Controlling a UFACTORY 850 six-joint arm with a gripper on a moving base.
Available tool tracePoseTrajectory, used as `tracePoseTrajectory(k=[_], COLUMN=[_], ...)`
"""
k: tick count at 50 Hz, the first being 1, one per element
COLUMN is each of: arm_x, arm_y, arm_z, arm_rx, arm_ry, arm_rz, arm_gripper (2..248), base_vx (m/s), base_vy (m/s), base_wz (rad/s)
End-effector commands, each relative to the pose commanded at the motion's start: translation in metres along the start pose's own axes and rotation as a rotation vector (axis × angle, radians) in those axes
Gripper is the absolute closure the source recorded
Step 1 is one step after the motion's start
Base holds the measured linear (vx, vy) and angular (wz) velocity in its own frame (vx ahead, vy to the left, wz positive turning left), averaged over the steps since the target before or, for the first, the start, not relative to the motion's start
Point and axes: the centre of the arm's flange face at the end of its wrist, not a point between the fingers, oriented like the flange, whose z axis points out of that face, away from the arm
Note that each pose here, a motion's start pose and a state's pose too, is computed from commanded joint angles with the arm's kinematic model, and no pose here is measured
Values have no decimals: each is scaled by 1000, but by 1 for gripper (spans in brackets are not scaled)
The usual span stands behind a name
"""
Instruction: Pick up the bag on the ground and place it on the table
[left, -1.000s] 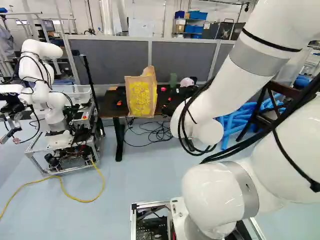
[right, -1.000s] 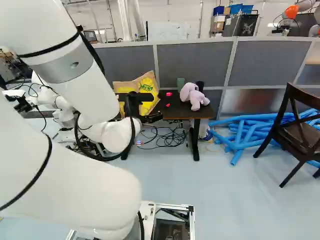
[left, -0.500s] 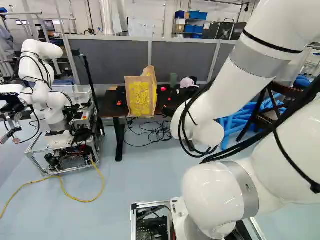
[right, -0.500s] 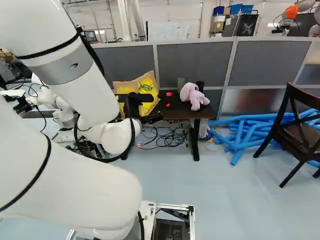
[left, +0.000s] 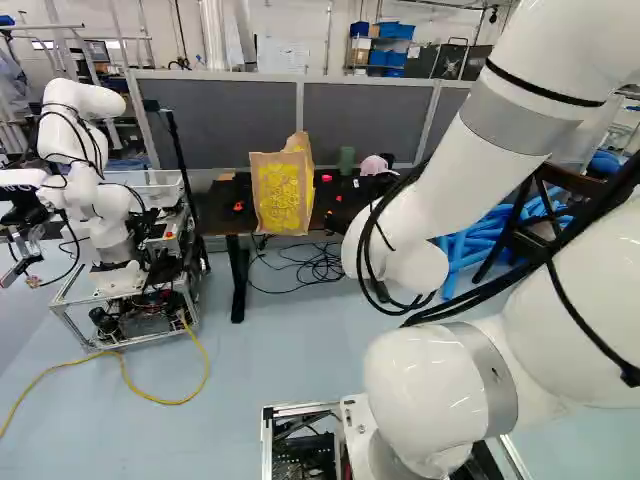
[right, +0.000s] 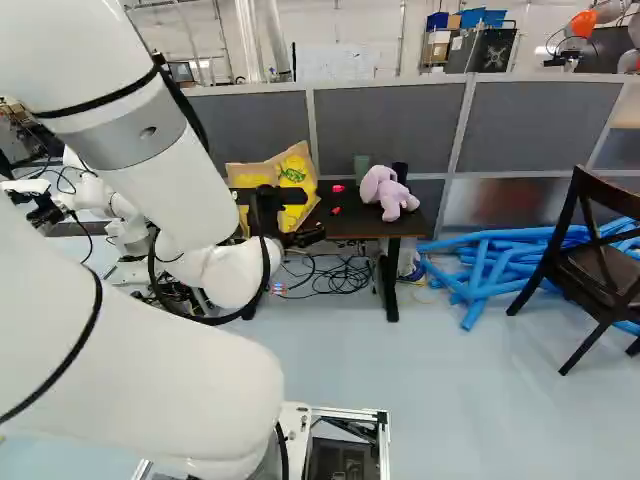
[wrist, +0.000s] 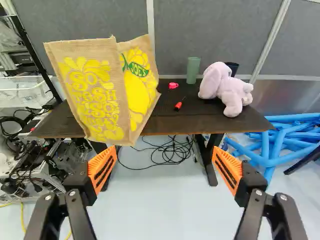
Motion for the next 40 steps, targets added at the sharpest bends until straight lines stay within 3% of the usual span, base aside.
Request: tracePoseTrajectory(k=[40], arm_x=[0], arm_y=[0], arm_z=[0], arm_rx=[0], arm_ry=[0], arm_rz=[0], arm_gripper=[3], base_vx=[0], base_vy=[0], base_wz=[0])
